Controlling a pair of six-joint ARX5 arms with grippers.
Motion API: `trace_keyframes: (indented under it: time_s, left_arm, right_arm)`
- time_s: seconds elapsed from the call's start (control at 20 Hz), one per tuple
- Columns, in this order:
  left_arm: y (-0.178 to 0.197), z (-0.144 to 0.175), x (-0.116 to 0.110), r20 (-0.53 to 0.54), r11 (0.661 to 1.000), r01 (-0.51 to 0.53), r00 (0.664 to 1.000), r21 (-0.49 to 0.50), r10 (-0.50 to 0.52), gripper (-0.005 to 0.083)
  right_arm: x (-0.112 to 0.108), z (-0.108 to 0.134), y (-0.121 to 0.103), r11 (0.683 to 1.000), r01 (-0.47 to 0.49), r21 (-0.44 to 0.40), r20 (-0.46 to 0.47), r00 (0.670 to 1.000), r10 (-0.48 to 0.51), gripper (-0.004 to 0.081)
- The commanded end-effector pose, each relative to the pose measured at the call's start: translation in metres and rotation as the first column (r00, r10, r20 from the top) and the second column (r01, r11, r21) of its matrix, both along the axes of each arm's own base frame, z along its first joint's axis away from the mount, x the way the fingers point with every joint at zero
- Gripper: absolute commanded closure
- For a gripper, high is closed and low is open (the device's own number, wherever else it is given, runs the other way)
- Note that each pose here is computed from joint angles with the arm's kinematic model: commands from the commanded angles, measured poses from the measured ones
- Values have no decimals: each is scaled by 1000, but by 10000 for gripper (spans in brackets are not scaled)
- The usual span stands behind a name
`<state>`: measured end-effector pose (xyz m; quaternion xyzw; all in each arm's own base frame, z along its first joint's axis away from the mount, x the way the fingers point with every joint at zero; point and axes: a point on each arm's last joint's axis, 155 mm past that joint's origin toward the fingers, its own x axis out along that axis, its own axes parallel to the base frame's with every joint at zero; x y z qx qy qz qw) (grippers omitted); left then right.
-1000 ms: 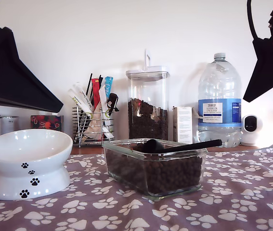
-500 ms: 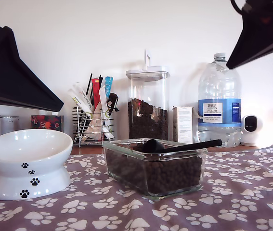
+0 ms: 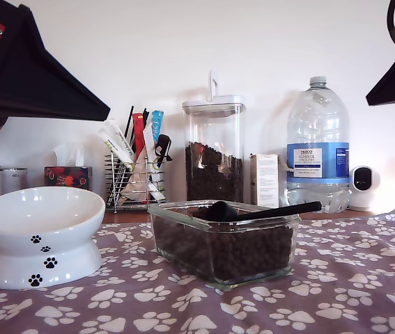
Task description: Measure one spoon of cat food and pour it into the food bowl
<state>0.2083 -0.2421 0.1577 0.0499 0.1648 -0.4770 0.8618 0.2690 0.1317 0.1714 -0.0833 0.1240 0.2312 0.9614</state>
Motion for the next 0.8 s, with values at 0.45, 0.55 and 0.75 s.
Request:
trace_keyframes:
  time_s: [0.45, 0.55, 0.75]
  left_arm:
    - [-4, -41, 1, -91, 997, 18, 996, 77, -11, 793]
    - [-5, -40, 2, -81, 997, 20, 997, 77, -14, 793]
    - [-5, -40, 2, -82, 997, 20, 997, 77, -14, 793]
  right_arm:
    - [-4, -36, 15, 818, -197, -540, 78, 956, 282, 515]
    - [-12, -54, 19, 692, -262, -672, 36, 922, 384, 487]
    - [-17, -77, 26, 503, -324, -801, -32, 862, 506, 452]
